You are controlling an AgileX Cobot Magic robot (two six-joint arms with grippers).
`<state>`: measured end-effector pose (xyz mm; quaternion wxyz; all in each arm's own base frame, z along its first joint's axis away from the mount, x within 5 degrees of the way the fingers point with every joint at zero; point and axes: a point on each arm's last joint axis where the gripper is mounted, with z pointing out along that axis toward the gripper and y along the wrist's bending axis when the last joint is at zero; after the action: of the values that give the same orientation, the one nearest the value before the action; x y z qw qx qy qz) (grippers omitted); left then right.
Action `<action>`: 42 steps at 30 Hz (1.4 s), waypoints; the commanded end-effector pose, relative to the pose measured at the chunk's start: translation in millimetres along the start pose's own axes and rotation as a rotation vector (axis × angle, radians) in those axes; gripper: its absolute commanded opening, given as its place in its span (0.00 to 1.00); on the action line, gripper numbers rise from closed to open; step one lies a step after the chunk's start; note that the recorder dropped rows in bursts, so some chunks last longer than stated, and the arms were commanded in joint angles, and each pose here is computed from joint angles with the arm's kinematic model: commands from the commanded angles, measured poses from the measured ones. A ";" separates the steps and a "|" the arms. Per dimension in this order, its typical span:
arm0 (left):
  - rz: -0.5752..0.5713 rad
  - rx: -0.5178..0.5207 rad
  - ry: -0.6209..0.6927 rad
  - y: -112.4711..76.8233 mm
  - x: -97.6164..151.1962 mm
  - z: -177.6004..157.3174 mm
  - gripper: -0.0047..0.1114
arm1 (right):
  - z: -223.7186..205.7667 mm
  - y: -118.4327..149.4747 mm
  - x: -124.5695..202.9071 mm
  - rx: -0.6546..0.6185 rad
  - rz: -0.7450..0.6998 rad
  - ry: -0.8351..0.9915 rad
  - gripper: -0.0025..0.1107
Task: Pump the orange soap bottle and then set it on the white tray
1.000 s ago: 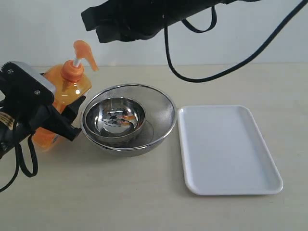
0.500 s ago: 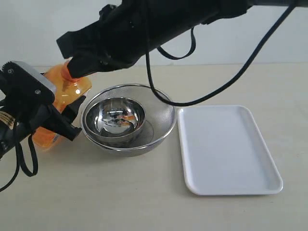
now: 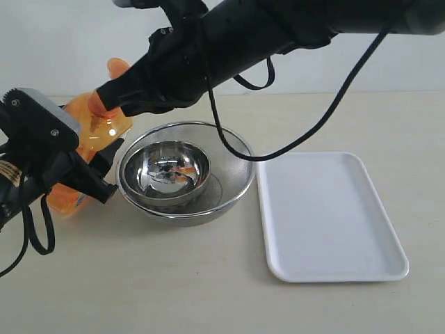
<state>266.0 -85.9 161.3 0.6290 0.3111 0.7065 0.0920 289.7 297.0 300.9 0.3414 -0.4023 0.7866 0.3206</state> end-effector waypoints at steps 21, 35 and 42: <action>0.011 -0.017 -0.031 3.2 -4.8 0.2 0.08 | -20.4 18.0 -9.1 -0.107 -0.036 -0.018 0.02; 0.060 -0.006 -0.014 2.1 -3.3 0.2 0.08 | -122.3 42.0 -50.4 0.130 -0.118 -0.287 0.02; 0.104 0.002 -0.002 1.4 -2.1 0.2 0.08 | -103.4 31.2 -44.9 0.152 -0.087 -0.235 0.02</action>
<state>265.6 -86.1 159.7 0.6190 0.3382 0.7002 0.1106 247.2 245.5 409.4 0.4790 -0.3706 0.7388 0.2956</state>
